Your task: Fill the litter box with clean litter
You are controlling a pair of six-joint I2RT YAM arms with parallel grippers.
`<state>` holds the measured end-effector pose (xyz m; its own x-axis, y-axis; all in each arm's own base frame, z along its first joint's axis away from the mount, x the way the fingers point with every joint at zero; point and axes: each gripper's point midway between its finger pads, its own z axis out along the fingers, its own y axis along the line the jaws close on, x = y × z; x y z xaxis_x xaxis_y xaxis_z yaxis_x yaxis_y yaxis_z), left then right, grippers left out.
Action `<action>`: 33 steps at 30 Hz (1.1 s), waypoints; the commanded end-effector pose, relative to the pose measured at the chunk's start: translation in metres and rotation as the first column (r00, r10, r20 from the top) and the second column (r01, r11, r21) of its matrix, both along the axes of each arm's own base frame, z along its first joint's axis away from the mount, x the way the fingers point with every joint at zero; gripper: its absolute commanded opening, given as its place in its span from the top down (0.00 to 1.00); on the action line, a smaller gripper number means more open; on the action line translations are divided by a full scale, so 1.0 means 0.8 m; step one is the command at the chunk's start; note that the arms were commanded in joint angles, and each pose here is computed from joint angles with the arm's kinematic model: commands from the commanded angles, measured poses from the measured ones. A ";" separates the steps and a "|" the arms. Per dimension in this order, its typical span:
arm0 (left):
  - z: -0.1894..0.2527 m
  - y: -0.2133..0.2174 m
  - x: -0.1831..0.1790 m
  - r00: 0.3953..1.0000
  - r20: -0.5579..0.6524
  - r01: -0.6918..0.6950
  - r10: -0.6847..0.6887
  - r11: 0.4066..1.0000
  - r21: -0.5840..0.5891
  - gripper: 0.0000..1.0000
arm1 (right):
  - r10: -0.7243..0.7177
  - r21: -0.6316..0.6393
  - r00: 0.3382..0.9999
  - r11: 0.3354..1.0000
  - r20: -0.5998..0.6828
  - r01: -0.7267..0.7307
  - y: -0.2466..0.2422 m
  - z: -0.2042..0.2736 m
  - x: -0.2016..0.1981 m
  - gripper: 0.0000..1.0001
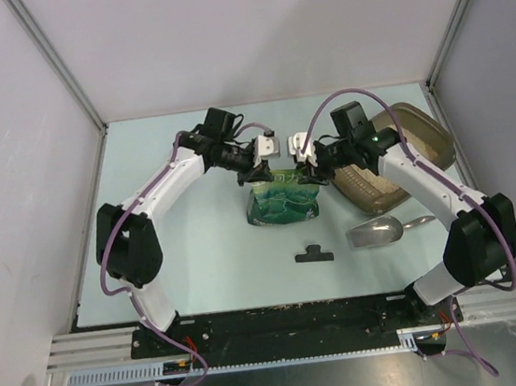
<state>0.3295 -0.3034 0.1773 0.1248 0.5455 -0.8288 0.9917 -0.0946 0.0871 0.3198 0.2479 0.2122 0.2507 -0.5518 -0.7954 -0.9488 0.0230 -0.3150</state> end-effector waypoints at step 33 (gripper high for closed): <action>0.080 -0.044 -0.007 0.960 0.269 0.146 -0.082 0.963 -0.227 0.50 | -0.122 0.095 0.979 0.986 -0.162 0.138 -0.001 -0.007 0.006 1.00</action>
<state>0.3232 -0.3162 0.2108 0.3130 0.4008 -0.8610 0.9497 -0.1222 0.2884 0.3278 0.2379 0.1877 0.0887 -0.5479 -0.8318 -0.9684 0.1479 -0.2007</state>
